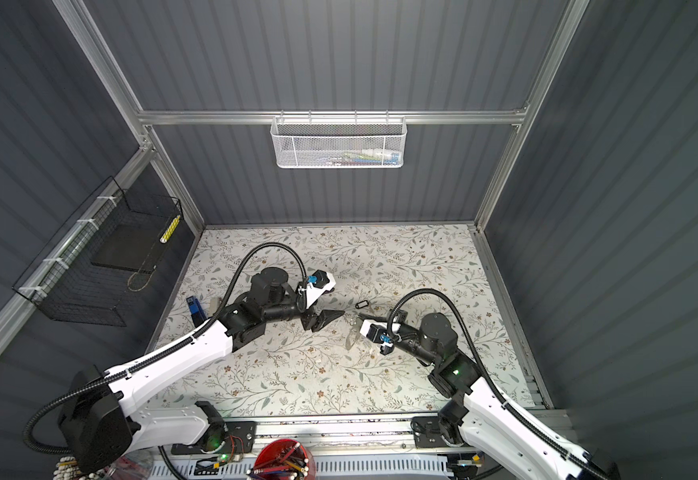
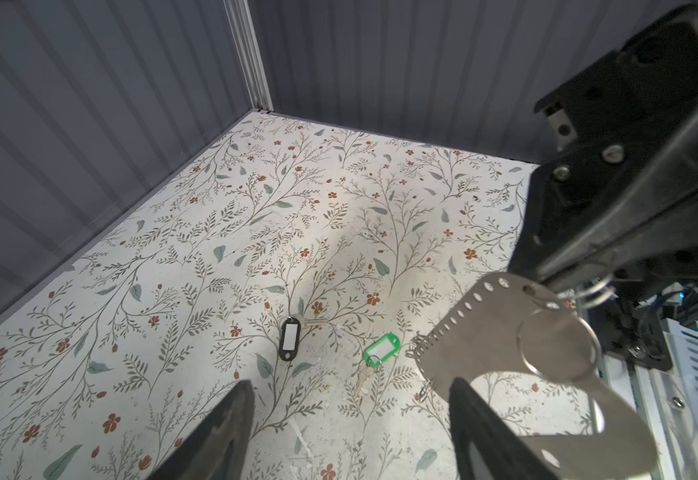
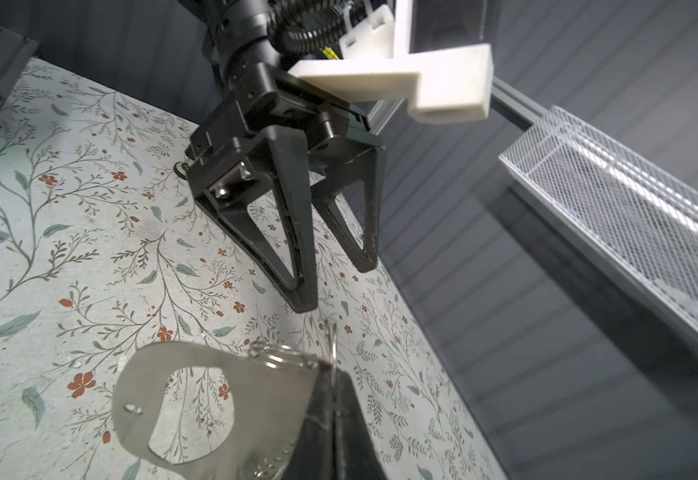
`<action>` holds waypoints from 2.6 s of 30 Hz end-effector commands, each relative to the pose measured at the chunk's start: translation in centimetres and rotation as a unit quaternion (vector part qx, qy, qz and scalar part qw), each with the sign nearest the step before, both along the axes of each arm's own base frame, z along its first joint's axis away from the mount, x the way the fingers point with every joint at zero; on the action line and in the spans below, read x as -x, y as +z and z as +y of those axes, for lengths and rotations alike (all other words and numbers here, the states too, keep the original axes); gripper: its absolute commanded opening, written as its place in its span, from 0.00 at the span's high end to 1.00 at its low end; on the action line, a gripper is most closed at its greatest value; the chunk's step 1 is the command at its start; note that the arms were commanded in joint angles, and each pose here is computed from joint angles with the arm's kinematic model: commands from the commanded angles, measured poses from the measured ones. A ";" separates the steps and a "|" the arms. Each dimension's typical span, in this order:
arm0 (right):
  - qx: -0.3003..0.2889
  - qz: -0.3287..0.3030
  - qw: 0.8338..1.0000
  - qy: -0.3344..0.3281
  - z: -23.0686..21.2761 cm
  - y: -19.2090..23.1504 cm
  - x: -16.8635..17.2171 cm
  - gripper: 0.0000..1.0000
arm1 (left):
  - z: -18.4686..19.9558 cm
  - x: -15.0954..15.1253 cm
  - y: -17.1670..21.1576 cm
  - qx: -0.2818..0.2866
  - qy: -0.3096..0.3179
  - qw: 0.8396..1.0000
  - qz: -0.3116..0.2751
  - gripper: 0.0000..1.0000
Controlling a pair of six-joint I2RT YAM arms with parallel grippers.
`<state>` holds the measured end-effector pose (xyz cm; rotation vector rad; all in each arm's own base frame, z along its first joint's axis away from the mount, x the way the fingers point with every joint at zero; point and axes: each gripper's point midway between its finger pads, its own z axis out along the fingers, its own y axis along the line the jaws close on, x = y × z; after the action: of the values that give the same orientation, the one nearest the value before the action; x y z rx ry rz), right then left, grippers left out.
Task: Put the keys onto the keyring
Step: 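Move the left gripper over the green-tag key while the right gripper holds the plate, then lower the open left gripper onto the green tag and align with it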
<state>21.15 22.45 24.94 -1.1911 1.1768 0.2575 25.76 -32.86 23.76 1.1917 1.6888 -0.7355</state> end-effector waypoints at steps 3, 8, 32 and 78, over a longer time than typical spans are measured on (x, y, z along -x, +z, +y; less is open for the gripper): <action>-0.067 0.072 0.990 -0.102 -2.6 3.6 -1.7 1.00 | -0.8 -1.7 -2.7 -0.029 0.009 0.995 0.093 0.23; -0.082 0.111 0.977 -0.161 -4.9 3.8 -1.7 1.00 | -1.6 -3.8 -6.8 -0.090 0.029 0.986 0.140 0.26; -0.112 0.149 0.950 -0.249 -9.6 3.6 -0.1 1.00 | -6.5 0.1 -17.4 -0.251 0.096 0.953 0.142 0.40; -0.088 0.139 0.951 -0.263 -9.7 2.9 -0.9 1.00 | -7.4 -0.7 -19.7 -0.322 0.087 0.933 0.133 0.73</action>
<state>21.91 12.98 26.17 -0.6938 1.6758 0.1252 25.64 -41.04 3.19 1.4410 2.3219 -0.2683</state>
